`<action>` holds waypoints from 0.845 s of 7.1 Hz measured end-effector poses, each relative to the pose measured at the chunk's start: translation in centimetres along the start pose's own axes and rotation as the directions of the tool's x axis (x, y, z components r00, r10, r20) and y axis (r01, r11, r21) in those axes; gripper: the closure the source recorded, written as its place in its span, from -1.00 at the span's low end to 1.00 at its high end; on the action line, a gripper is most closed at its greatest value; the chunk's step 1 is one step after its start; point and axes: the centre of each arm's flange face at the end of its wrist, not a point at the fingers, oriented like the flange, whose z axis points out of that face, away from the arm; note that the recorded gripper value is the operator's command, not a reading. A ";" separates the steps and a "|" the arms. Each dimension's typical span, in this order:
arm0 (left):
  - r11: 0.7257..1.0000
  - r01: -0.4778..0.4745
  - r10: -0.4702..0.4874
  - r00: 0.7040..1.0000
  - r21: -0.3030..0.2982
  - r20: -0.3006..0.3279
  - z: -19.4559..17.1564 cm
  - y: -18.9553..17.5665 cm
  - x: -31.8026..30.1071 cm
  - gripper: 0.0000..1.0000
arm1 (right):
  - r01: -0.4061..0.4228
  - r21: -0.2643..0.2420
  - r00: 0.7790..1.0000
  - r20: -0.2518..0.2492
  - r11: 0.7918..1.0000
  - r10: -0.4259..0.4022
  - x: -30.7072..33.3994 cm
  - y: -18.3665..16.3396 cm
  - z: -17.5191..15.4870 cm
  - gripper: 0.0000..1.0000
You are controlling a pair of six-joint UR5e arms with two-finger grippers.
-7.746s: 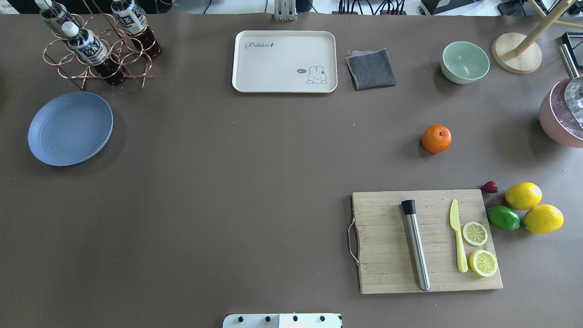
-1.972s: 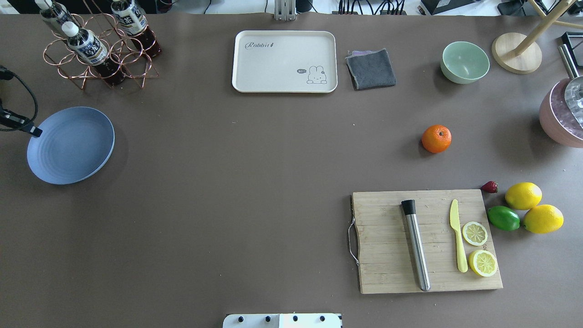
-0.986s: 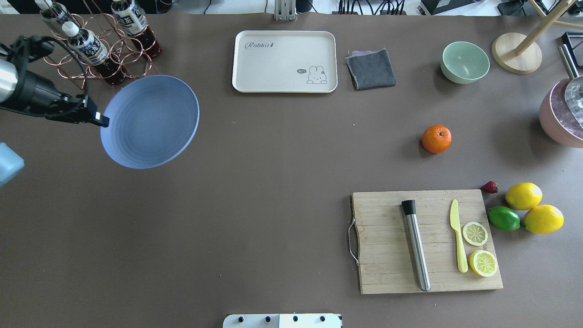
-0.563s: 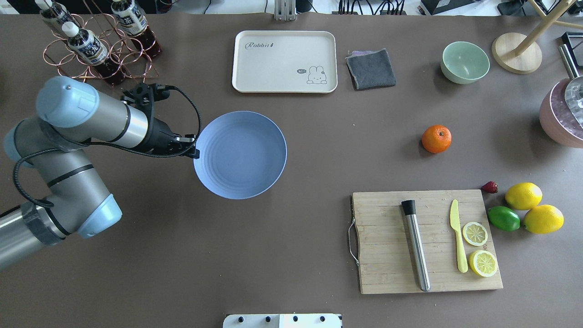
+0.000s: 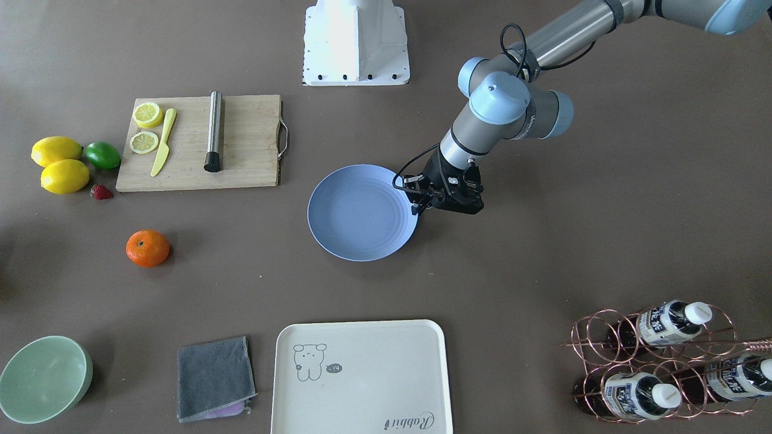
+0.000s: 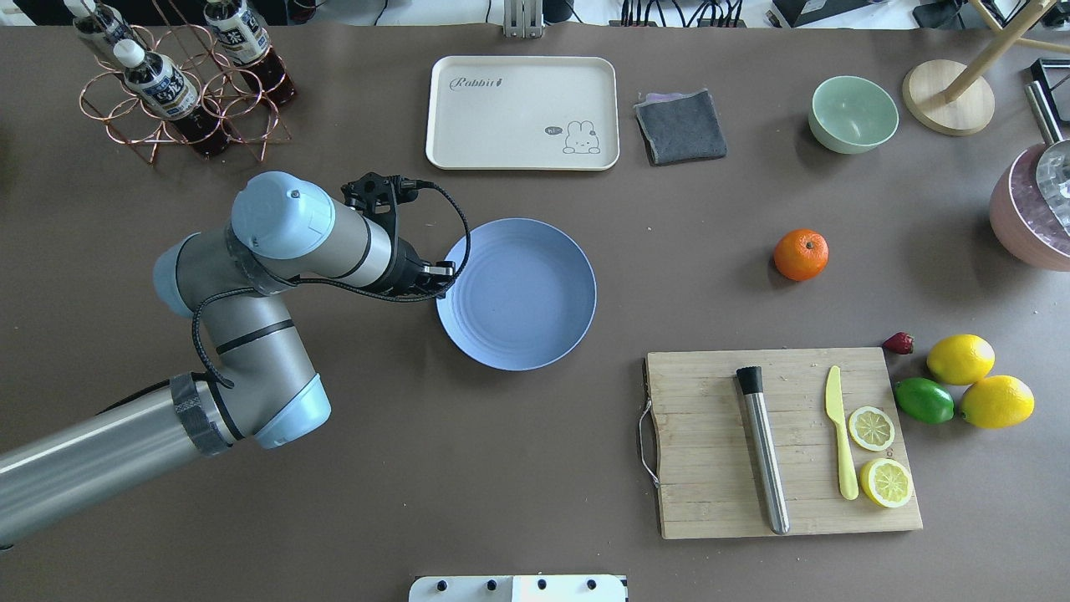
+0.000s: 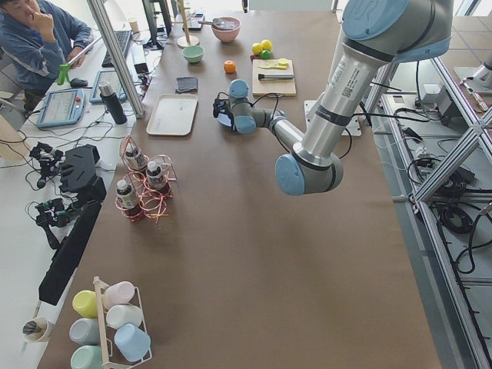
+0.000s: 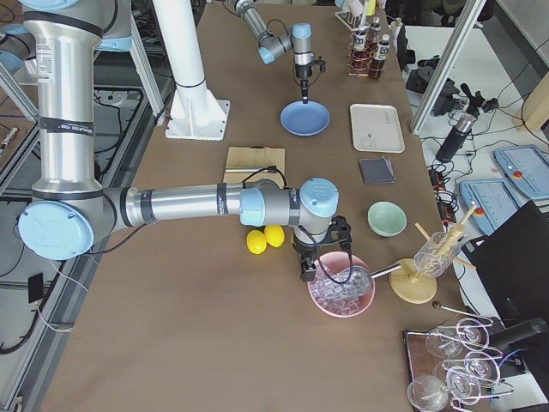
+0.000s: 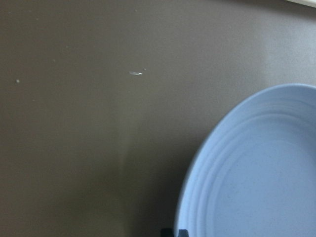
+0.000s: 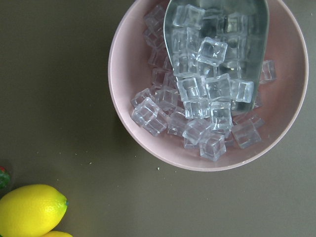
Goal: Pick orange to plate
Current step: 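Drag the blue plate with the left gripper toward the table center, then release the plate and withdraw the left arm while the right arm moves toward the orange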
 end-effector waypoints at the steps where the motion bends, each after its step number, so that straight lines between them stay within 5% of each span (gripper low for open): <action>1: 1.000 -0.001 0.001 1.000 0.002 0.001 0.2 0.0 0.2 -0.97 | 0.001 0.000 1.000 -0.001 1.000 -0.001 0.0 0.0 0.0 -1.00; 4: 1.000 0.007 -0.007 1.000 0.025 0.008 -2.1 -2.1 -2.0 -0.92 | 0.024 0.062 0.999 -0.025 0.998 -0.023 -1.4 -1.5 -1.5 -1.00; 6: 0.999 0.048 -0.048 0.999 0.014 0.015 -7.6 -5.5 -7.4 -0.83 | -0.055 0.088 0.998 -0.022 0.995 0.057 -5.5 -4.8 -1.8 -1.00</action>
